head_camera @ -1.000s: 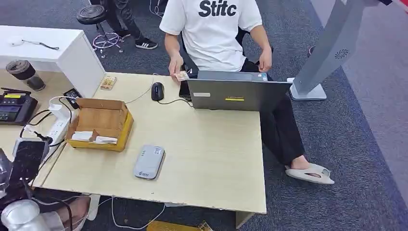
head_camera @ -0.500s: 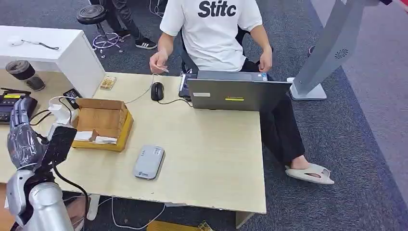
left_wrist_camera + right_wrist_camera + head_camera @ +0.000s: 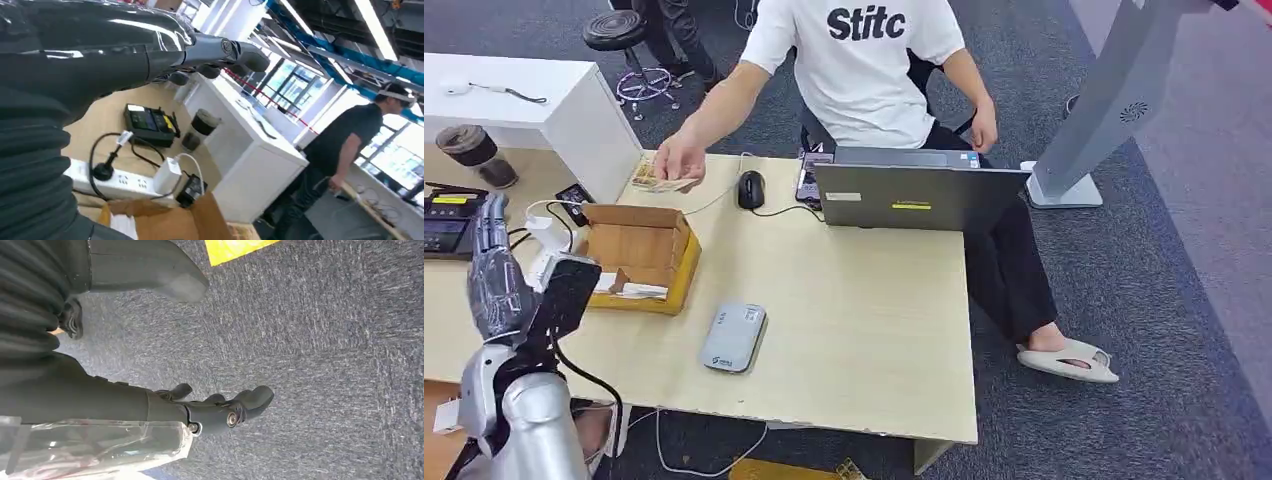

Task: Pass the card to the sensor for recognition and then transmit it.

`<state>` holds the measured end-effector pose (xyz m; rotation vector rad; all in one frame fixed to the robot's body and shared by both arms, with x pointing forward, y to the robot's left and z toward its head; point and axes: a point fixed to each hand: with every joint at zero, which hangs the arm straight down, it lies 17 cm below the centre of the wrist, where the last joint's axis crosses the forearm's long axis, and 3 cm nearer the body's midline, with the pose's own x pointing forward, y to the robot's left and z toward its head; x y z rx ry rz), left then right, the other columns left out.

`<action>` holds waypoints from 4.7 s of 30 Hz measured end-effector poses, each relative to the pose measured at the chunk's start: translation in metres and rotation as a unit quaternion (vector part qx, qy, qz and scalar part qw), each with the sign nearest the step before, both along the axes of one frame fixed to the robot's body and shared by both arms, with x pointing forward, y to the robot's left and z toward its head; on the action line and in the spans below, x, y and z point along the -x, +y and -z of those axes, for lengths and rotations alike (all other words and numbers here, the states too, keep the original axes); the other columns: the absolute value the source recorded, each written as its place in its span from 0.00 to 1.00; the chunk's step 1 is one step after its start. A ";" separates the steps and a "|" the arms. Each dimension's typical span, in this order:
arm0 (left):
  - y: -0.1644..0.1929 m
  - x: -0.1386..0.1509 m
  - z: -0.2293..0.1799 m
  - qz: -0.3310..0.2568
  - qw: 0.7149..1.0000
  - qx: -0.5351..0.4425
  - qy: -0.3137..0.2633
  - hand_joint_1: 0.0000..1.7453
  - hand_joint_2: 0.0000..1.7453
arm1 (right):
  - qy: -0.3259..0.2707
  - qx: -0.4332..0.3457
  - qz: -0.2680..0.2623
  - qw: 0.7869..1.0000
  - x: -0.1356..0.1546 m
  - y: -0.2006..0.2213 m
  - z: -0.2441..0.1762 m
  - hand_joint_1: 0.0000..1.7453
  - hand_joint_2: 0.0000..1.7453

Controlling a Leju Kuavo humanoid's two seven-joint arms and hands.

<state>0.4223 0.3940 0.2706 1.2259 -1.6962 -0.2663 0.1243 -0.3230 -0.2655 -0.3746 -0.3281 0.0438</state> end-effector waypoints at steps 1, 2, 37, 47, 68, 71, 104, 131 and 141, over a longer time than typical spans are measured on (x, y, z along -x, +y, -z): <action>-0.004 0.001 -0.003 0.008 1.000 0.005 -0.007 0.00 1.00 | 0.003 0.000 0.001 1.000 0.001 0.000 0.000 0.00 1.00; -0.008 0.002 -0.005 0.012 1.000 0.005 -0.009 0.00 1.00 | 0.004 0.000 0.002 1.000 0.002 0.000 0.000 0.00 1.00; -0.088 -0.023 -0.005 0.046 0.992 -0.118 0.024 1.00 1.00 | 0.000 -0.005 -0.014 1.000 0.000 0.005 0.001 0.00 1.00; -0.095 -0.028 0.006 0.058 0.991 -0.115 0.035 1.00 1.00 | -0.001 -0.006 -0.014 1.000 -0.001 0.005 0.001 0.00 1.00; -0.146 -0.033 0.067 0.150 0.973 -0.123 0.123 1.00 1.00 | -0.005 -0.008 -0.012 1.000 -0.002 0.006 0.000 0.00 1.00; -0.164 -0.030 0.096 0.173 0.961 -0.136 0.167 1.00 1.00 | -0.005 -0.010 -0.004 1.000 -0.001 0.006 0.000 0.00 1.00; -0.141 -0.026 0.202 0.115 0.896 -0.282 0.324 1.00 1.00 | 0.004 -0.013 0.009 1.000 0.004 0.005 0.002 0.00 1.00; -0.119 -0.092 0.027 0.045 0.935 -0.317 0.151 1.00 1.00 | 0.008 -0.002 -0.026 1.000 0.003 0.005 0.002 0.00 1.00; -0.109 -0.094 0.010 0.026 0.937 -0.320 0.137 1.00 1.00 | 0.007 0.000 -0.033 0.999 0.002 0.005 0.001 0.00 1.00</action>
